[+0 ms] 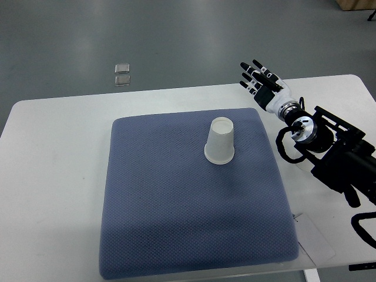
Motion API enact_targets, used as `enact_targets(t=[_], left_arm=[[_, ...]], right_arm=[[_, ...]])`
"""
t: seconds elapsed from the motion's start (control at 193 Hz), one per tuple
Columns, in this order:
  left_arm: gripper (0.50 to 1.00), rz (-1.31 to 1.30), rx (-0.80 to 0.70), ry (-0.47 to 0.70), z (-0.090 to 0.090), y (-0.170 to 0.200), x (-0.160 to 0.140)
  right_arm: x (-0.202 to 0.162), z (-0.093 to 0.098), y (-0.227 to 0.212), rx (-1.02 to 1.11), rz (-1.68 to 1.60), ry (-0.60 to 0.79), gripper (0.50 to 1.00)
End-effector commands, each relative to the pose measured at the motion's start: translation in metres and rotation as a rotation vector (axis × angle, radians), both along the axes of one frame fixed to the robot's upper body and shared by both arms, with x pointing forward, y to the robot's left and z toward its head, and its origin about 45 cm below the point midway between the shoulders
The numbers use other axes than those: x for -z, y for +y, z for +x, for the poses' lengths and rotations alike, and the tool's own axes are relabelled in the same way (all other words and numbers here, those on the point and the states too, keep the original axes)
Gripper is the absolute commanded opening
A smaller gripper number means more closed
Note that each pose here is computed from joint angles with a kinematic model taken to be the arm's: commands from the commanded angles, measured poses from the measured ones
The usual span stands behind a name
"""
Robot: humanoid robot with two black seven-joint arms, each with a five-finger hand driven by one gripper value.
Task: Stack paper cups
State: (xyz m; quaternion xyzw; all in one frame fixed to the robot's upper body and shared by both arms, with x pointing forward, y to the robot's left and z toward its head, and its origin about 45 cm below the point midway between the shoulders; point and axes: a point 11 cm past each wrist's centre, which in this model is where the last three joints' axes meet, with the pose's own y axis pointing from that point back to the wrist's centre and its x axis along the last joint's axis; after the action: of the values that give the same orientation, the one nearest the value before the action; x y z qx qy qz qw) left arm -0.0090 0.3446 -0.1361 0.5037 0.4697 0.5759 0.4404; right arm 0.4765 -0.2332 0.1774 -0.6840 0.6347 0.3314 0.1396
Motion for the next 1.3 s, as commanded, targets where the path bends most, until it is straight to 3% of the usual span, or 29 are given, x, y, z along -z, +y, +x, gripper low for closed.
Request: enact_targets(t=[0.0, 0.922, 1.083, 1.295], left_arm=[[1.0, 0.0, -0.001, 0.0, 0.0, 0.0, 0.0], [1.0, 0.009, -0.001, 0.001, 0.0, 0.003, 0.0], [1.0, 0.008, -0.001, 0.001, 0.0, 0.003, 0.0], [1.0, 0.009, -0.001, 0.001, 0.0, 0.003, 0.0]], right_arm=[[0.0, 0.0, 0.0, -0.003, -0.001, 0.0, 0.915], [-0.012, 0.005, 0.007, -0.047, -0.04, -0.033, 0.915], [-0.037, 0.013, 0.016, -0.151, -0.168, -0.125, 0.915], [-0.091, 0.034, -0.022, -0.286, -0.609, -0.199, 0.915]])
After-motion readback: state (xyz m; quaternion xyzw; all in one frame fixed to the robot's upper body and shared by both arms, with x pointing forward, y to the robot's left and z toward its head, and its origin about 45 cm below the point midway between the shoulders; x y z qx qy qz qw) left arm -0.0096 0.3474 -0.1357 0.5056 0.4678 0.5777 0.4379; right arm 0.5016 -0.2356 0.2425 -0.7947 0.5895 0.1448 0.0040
